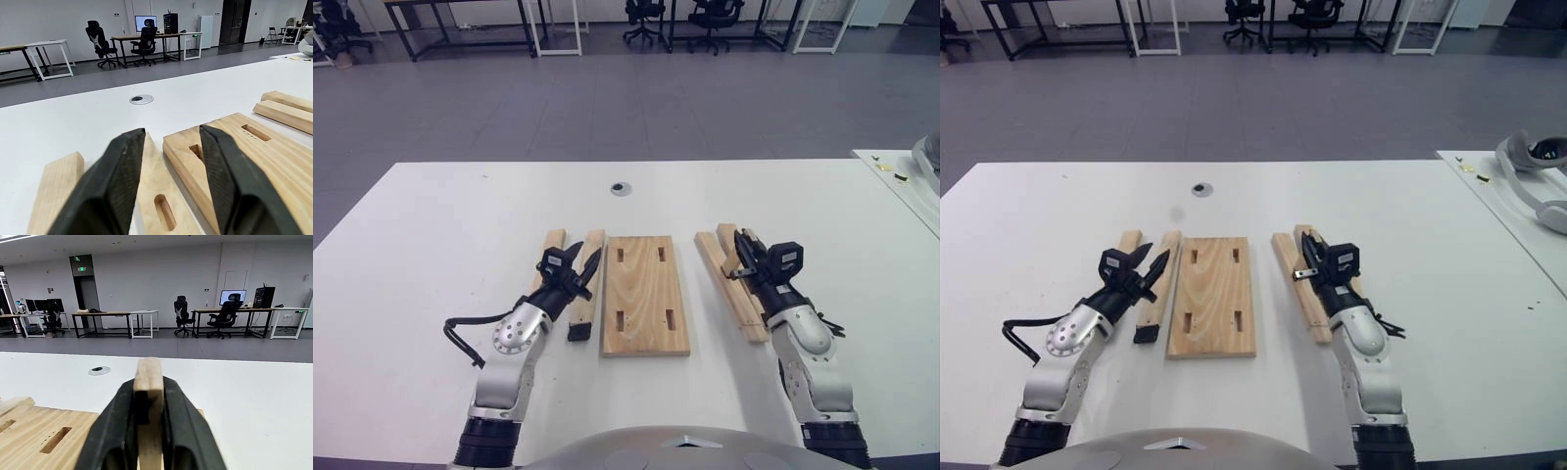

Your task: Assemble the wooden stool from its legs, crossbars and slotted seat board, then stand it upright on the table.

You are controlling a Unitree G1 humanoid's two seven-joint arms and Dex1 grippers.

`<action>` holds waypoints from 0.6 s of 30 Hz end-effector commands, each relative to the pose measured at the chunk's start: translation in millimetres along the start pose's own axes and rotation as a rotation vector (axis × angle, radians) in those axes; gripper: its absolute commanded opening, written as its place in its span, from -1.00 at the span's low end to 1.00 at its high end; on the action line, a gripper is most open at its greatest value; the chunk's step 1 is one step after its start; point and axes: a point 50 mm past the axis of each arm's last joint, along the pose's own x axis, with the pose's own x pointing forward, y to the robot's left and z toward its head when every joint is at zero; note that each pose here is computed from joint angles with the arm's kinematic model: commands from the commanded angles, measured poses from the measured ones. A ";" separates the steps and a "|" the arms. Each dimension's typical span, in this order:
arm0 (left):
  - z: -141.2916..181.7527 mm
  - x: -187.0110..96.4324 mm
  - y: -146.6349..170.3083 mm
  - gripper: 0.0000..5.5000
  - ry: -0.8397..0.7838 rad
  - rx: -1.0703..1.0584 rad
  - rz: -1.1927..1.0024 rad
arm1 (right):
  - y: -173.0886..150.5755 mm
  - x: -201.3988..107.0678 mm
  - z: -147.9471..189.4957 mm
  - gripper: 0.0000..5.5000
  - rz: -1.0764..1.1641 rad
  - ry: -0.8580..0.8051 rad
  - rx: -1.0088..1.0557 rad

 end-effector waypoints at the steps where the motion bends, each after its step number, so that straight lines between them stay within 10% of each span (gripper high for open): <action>1: 2.2 2.0 4.2 -0.26 -0.017 0.001 0.013 | -3.5 -5.9 -20.1 -0.85 -0.019 0.115 0.003; 11: 0.3 3.0 2.7 -0.26 -0.022 -0.010 0.035 | -10.0 13.6 -5.3 -0.18 0.031 0.157 -0.027; 18: -3.1 0.2 2.8 -0.26 -0.018 -0.016 0.059 | -9.6 -9.9 -5.4 0.13 0.126 0.508 -0.074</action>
